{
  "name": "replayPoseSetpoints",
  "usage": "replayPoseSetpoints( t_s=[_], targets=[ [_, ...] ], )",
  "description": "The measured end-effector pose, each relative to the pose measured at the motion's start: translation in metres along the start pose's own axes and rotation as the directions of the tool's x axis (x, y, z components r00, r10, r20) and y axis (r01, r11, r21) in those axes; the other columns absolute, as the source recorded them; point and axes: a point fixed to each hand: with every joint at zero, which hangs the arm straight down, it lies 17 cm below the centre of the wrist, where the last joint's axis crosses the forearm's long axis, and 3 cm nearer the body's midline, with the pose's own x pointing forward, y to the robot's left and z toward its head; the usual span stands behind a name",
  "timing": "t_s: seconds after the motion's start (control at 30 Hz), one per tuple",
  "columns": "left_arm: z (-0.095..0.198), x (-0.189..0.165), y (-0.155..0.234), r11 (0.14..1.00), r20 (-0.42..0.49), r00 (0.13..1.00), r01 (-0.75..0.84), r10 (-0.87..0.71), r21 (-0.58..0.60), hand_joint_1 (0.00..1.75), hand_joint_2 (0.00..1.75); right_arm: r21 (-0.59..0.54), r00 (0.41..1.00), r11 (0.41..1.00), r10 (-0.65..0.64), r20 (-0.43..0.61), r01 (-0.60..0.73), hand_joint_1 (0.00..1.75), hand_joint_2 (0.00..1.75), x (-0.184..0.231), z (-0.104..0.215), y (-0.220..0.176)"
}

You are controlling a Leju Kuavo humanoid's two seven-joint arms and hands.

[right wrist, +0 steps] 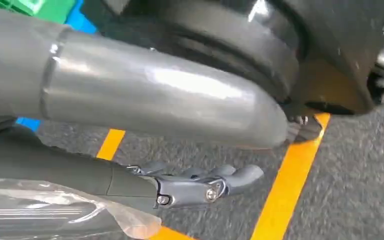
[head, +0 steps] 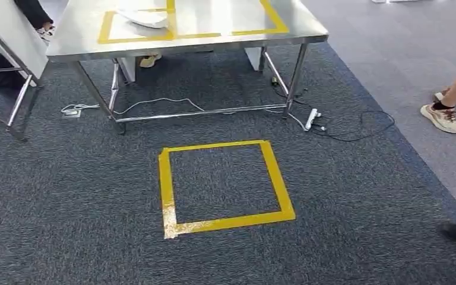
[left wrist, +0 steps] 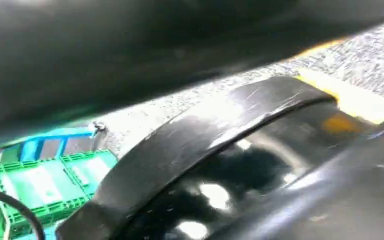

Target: Take the parts from the cabinet and place them on the table.

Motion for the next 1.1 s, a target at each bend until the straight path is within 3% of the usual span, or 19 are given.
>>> replayPoseSetpoints(
  t_s=[1.1],
  targets=[
    [0.0001,-0.0038,-0.0022,1.0,-0.016,1.0,0.003,-0.004,-0.019,0.0,0.0,-0.001,1.0,1.0,0.006,-0.003,-0.006,0.0,0.0,-0.0015,0.0003,0.0002]
  ],
)
